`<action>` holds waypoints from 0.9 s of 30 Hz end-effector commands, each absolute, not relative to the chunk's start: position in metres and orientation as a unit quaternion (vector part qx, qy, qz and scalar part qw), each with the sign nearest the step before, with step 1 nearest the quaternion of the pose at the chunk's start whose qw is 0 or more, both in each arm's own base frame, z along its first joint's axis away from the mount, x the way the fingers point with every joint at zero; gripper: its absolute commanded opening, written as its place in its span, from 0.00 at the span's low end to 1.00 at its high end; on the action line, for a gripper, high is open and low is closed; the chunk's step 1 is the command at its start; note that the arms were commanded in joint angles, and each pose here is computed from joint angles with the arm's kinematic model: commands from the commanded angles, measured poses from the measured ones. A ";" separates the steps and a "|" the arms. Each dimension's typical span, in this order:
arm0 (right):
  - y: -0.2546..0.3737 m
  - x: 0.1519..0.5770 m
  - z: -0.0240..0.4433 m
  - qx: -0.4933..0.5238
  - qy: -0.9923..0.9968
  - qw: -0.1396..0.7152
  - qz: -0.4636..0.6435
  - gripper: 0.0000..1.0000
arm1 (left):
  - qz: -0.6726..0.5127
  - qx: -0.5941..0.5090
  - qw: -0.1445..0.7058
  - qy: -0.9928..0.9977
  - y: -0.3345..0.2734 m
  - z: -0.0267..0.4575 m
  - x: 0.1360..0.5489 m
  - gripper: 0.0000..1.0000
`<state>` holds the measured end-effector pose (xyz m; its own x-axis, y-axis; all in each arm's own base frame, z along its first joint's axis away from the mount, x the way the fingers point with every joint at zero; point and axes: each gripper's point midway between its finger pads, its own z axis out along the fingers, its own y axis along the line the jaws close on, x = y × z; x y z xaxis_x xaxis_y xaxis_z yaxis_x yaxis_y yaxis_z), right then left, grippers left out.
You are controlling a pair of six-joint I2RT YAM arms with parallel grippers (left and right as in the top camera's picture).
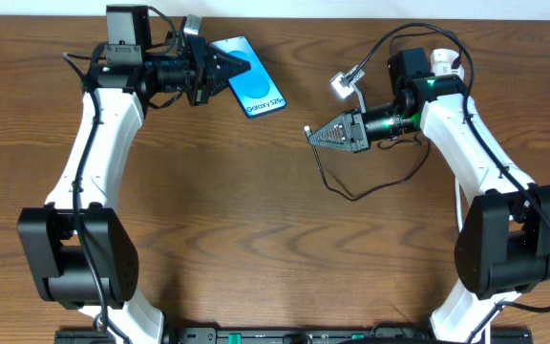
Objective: Plug charger to phone and switch on socket
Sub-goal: 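Lift the USB-C plug with the right gripper and point it left, then move the right gripper's plug toward the phone's bottom port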
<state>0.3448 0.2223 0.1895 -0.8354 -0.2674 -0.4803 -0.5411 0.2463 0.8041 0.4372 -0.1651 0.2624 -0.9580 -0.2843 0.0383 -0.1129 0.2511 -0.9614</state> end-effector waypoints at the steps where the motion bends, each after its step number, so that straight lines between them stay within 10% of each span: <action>1: 0.221 0.343 0.202 -0.259 0.760 0.131 0.582 0.01 | -0.615 -0.055 0.102 0.780 -0.167 0.278 0.428 0.07; 27: 0.226 0.335 0.204 -0.253 0.756 0.113 0.593 0.01 | -0.627 -0.017 0.106 0.771 -0.170 0.281 0.420 0.07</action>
<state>0.3370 0.2244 0.1968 -0.8550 -0.2566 -0.4506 -0.5038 0.2053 0.8391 0.4275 -0.1699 0.2712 -0.9750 -0.1844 -0.1243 0.0779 0.2404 -0.9675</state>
